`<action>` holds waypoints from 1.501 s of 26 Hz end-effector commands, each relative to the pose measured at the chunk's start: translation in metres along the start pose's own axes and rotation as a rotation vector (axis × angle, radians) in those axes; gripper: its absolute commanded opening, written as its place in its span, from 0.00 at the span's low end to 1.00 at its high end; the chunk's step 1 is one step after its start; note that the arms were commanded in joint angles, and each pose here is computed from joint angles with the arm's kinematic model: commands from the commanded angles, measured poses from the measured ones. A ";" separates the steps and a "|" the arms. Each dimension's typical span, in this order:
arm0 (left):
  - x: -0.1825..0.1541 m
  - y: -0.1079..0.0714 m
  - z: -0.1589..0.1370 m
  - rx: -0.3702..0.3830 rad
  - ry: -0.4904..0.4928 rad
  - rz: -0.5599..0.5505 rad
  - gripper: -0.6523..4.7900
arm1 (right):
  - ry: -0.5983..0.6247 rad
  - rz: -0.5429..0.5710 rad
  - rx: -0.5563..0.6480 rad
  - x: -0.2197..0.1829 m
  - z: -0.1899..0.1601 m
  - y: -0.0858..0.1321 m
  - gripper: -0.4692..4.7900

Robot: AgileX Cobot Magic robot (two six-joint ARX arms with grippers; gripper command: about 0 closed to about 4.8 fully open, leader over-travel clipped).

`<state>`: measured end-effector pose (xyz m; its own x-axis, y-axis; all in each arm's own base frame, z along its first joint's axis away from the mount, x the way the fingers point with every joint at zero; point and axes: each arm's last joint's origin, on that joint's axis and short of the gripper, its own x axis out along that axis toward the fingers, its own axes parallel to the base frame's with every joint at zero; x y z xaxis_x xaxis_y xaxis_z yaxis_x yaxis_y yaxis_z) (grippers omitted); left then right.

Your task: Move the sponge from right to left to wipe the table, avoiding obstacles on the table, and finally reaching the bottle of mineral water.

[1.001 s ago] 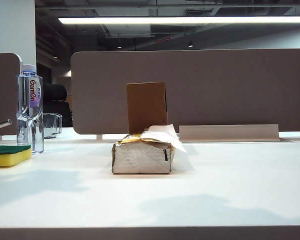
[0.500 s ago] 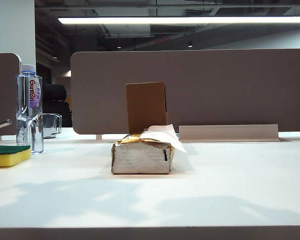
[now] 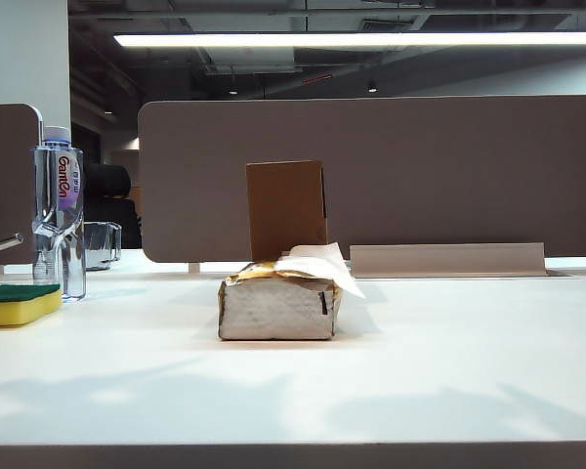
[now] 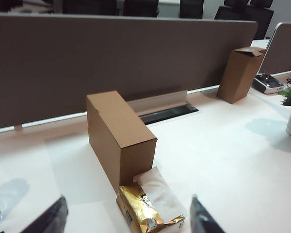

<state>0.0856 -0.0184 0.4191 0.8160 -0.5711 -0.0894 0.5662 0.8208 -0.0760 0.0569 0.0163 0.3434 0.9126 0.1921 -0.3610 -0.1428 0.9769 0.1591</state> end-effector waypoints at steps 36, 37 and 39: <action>-0.048 -0.024 -0.114 0.114 -0.079 0.178 0.33 | -0.150 0.174 -0.053 0.017 -0.066 -0.008 0.08; -0.047 -0.023 -0.116 0.118 -0.086 0.176 0.33 | -0.156 0.185 -0.053 0.021 -0.068 -0.008 0.08; -0.044 -0.021 -0.123 0.124 -0.098 0.176 0.32 | -0.164 0.210 -0.055 0.028 -0.071 -0.007 0.08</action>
<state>0.0221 -0.0120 0.3032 0.9079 -0.4182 -0.0290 0.4191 0.9071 0.0393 0.0532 0.0195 0.2658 0.9118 0.3488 -0.2170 -0.3198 0.9342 0.1577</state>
